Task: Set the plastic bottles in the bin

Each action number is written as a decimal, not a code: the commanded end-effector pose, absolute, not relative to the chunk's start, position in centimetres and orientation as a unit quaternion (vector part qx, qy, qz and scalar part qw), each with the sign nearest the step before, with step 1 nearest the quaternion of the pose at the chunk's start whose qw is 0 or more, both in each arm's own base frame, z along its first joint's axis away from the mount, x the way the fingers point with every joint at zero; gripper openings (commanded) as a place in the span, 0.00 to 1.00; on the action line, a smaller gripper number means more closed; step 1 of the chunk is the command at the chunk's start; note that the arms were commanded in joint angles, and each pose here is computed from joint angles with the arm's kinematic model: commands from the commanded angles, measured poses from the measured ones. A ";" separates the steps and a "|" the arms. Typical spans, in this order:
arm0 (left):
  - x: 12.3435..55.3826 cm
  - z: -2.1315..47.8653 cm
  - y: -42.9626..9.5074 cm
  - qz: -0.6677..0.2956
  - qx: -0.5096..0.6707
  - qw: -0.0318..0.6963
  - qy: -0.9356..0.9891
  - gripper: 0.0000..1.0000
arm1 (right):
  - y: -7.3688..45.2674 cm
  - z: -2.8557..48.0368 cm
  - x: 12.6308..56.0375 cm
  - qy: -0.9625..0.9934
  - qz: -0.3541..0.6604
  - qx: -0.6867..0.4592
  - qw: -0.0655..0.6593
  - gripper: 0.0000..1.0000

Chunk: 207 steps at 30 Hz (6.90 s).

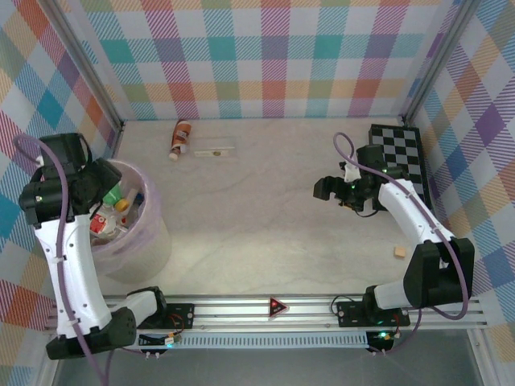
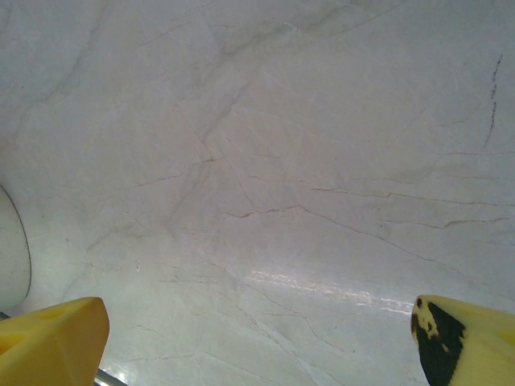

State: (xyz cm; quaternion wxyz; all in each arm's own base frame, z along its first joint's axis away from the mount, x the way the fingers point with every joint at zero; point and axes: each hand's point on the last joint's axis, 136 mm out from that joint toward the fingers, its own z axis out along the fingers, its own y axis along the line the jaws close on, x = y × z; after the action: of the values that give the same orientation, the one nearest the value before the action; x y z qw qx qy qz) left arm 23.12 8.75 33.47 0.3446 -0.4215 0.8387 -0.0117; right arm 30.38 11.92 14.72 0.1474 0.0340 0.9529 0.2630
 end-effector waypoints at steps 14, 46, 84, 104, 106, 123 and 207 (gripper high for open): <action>23.8 33.1 12.0 0.025 -0.428 0.380 0.820 0.91 | 12.0 15.9 30.9 0.949 0.269 0.031 0.161 0.96; 23.0 31.5 10.6 0.023 -0.378 0.373 0.847 0.47 | 12.6 17.1 31.1 0.945 0.283 0.030 0.163 0.96; 47.4 23.3 -25.6 -0.121 -0.107 0.322 0.933 0.84 | 12.4 18.5 28.6 0.942 0.284 0.040 0.173 0.98; 58.7 10.3 -17.2 -0.204 -0.500 0.319 0.779 0.87 | 11.8 18.2 26.7 0.946 0.270 0.030 0.175 0.97; 58.9 9.8 -16.4 -0.199 -0.520 0.321 0.766 0.87 | 11.5 18.2 26.6 0.947 0.263 0.031 0.180 0.97; 60.5 2.8 -13.3 -0.223 -0.601 0.296 0.709 0.86 | 10.7 17.6 26.1 0.955 0.238 0.027 0.174 0.97; 18.5 39.1 6.9 0.225 -0.137 0.319 0.910 0.01 | 13.0 16.3 30.4 0.945 0.282 0.014 0.162 0.97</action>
State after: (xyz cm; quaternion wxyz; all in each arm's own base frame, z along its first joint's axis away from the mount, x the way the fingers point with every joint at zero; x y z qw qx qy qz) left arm 20.41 5.59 41.17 0.3761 -0.1307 0.8980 0.1873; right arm 30.14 12.21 15.89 0.1584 0.0326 0.9495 0.2688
